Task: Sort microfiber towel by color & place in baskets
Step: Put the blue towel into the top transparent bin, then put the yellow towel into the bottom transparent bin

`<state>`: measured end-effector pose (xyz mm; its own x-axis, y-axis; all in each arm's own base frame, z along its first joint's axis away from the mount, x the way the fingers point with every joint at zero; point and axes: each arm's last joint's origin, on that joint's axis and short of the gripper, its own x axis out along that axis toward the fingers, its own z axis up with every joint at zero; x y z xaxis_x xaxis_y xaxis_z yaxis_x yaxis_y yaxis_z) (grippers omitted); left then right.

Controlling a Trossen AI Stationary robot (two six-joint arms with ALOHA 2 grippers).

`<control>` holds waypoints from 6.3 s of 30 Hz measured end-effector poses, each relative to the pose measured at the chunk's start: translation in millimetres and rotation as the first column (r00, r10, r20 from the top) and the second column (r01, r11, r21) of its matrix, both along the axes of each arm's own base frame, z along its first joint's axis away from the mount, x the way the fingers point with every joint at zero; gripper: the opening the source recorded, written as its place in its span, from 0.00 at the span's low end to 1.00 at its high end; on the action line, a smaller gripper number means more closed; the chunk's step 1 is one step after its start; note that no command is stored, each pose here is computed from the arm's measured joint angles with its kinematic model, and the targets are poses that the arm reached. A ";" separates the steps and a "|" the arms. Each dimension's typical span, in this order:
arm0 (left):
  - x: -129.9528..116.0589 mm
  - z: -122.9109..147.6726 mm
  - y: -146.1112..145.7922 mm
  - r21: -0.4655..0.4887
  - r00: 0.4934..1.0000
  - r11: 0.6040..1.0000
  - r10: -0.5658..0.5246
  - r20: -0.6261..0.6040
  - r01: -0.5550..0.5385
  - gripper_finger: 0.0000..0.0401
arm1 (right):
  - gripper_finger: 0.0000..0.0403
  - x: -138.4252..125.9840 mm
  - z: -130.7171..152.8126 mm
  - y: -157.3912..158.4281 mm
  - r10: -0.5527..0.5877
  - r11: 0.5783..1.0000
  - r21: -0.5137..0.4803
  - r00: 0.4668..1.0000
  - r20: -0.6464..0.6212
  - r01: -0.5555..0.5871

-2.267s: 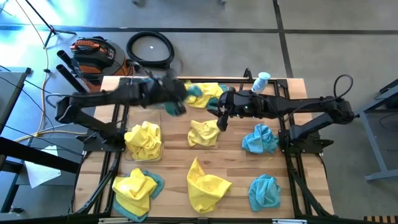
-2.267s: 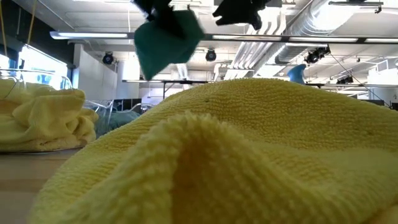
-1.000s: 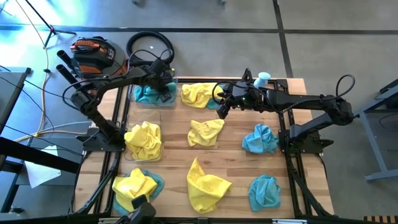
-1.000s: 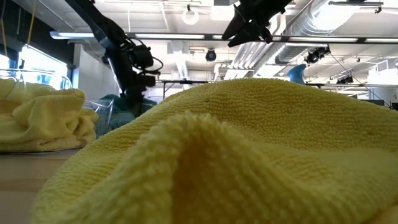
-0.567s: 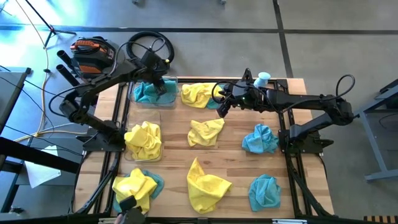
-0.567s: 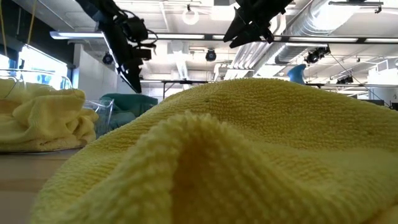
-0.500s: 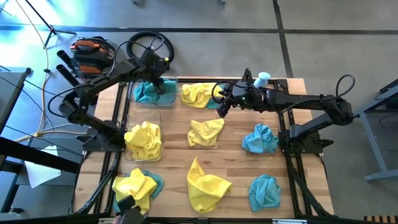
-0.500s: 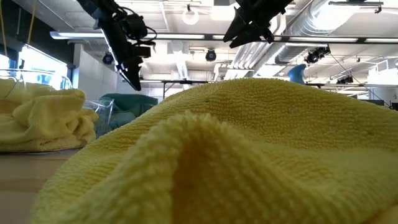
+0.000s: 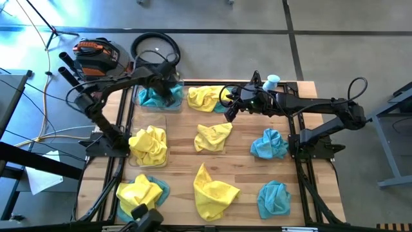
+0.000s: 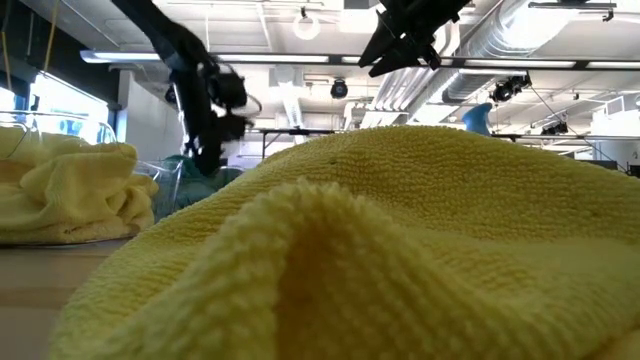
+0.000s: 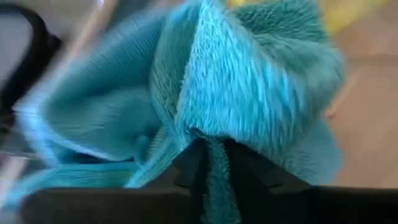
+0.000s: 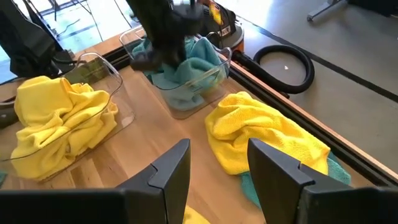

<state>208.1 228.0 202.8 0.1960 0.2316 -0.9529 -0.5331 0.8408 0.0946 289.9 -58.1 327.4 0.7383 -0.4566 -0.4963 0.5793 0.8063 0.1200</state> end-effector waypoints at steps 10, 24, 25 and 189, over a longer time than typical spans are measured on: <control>7.8 -36.3 9.6 -0.036 0.999 0.998 0.046 -0.025 -0.047 0.04 | 0.39 0.2 0.0 0.8 -0.007 1.000 0.018 1.000 0.011 0.007; -13.2 51.0 -13.0 0.144 0.986 0.985 0.073 0.147 -0.094 0.03 | 0.39 0.1 0.0 0.8 -0.024 0.999 0.041 0.999 0.024 0.023; -16.2 58.6 -16.2 0.163 0.983 0.982 0.070 0.167 -0.097 0.03 | 0.39 0.1 0.0 0.8 -0.024 0.999 0.041 0.999 0.024 0.023; -90.3 246.1 -246.1 0.172 0.838 0.965 0.077 0.540 -0.199 0.00 | 0.01 -103.8 -82.8 57.5 -0.080 0.944 0.320 0.996 -0.030 0.085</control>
